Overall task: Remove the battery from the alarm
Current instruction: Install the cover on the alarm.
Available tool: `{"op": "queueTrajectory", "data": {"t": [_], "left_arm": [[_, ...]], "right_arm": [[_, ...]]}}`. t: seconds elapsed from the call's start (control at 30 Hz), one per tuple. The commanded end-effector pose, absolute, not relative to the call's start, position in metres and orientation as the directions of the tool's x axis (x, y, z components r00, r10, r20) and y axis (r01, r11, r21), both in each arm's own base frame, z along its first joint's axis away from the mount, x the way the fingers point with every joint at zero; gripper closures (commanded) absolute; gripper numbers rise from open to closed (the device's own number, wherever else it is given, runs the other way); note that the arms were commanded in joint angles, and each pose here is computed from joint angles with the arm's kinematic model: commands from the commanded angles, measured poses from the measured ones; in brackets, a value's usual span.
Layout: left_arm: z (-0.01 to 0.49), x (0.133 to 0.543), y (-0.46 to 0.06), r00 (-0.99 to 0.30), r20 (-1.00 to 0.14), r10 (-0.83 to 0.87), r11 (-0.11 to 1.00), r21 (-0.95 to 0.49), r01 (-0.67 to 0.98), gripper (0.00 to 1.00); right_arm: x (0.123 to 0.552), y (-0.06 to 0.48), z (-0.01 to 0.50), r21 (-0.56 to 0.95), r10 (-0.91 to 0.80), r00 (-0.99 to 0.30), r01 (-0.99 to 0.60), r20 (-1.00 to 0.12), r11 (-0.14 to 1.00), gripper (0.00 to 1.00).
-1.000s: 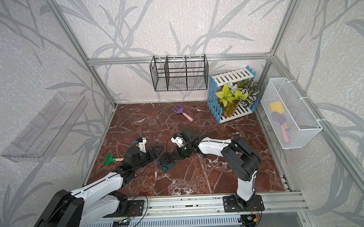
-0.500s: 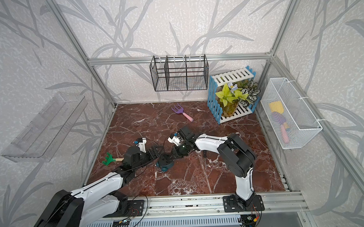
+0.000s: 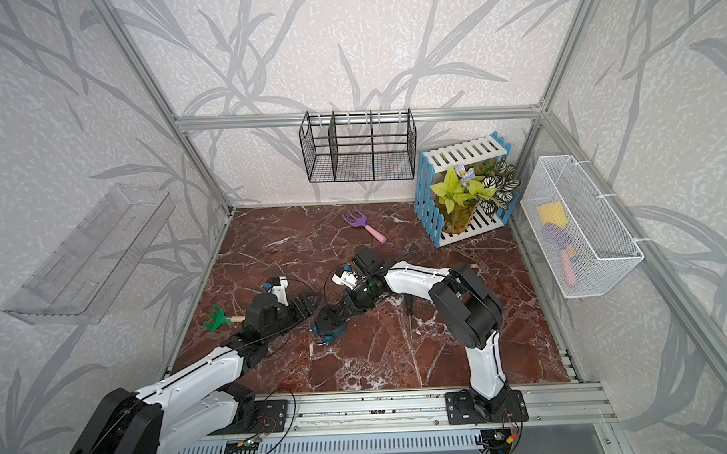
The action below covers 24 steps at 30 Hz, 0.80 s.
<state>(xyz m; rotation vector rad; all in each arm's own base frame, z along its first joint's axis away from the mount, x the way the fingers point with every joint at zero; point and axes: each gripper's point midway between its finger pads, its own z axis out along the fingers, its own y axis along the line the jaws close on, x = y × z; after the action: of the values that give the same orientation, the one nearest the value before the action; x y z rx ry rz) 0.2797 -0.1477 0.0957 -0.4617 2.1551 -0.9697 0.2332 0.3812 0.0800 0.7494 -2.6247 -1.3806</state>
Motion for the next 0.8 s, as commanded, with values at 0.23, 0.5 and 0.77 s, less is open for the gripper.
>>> {"op": "queueTrajectory", "data": {"t": [0.23,0.5,0.77], "left_arm": [[0.0907,0.2776,-0.1399,-0.664,-0.462,-0.587,0.655,-0.753,-0.055,0.24],[0.0889,0.2767,-0.1396,-0.666,-0.451,-0.595,0.647,-0.76,-0.063,0.21],[0.089,0.2767,-0.1397,-0.665,-0.448,-0.598,0.641,-0.765,-0.061,0.2]], "right_arm": [[0.2368,0.3799,0.0785,0.796,-0.481,-0.865,-0.391,-0.145,0.462,0.98],[0.2384,0.3839,0.0787,0.807,-0.488,-0.861,-0.387,-0.144,0.446,0.98],[0.2387,0.3864,0.0818,0.816,-0.49,-0.858,-0.39,-0.154,0.426,0.98]]}}
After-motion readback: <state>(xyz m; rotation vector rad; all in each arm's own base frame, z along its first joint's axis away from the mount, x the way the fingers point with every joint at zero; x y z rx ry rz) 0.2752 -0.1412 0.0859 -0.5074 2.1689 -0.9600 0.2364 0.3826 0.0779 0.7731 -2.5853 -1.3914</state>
